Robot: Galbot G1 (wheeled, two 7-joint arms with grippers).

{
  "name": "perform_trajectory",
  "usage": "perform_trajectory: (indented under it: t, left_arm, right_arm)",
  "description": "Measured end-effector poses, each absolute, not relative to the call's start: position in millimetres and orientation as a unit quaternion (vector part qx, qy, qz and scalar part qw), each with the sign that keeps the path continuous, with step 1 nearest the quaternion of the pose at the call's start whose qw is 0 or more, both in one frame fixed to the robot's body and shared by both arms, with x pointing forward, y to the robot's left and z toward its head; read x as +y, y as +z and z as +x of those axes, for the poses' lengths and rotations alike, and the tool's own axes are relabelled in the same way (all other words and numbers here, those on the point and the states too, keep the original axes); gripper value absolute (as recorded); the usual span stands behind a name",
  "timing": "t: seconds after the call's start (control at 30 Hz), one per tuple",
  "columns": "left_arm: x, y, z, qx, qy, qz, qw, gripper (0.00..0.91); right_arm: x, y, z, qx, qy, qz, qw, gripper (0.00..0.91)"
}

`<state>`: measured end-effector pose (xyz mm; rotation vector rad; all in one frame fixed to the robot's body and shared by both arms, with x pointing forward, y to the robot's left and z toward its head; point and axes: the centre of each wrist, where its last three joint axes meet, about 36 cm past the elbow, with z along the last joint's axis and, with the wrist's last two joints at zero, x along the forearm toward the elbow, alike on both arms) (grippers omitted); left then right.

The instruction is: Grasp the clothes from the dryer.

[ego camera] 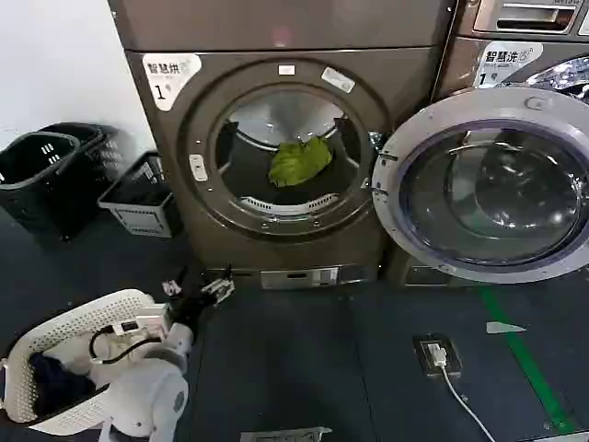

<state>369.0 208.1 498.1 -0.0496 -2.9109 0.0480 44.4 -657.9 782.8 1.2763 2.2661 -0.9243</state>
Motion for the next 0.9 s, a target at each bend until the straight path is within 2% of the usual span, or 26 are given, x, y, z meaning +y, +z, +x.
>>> perform_trajectory:
  t: [0.37, 0.9]
  left_arm:
    - [208, 497, 365, -0.993, 0.012, -0.017, 0.116, 0.907]
    - [207, 497, 366, -0.993, 0.013, -0.017, 0.113, 0.907]
  right_arm:
    - [-666, 784, 45, 0.808, -0.327, 0.459, 0.174, 0.907]
    - [-673, 789, 45, 0.807, -0.327, 0.460, 0.173, 0.907]
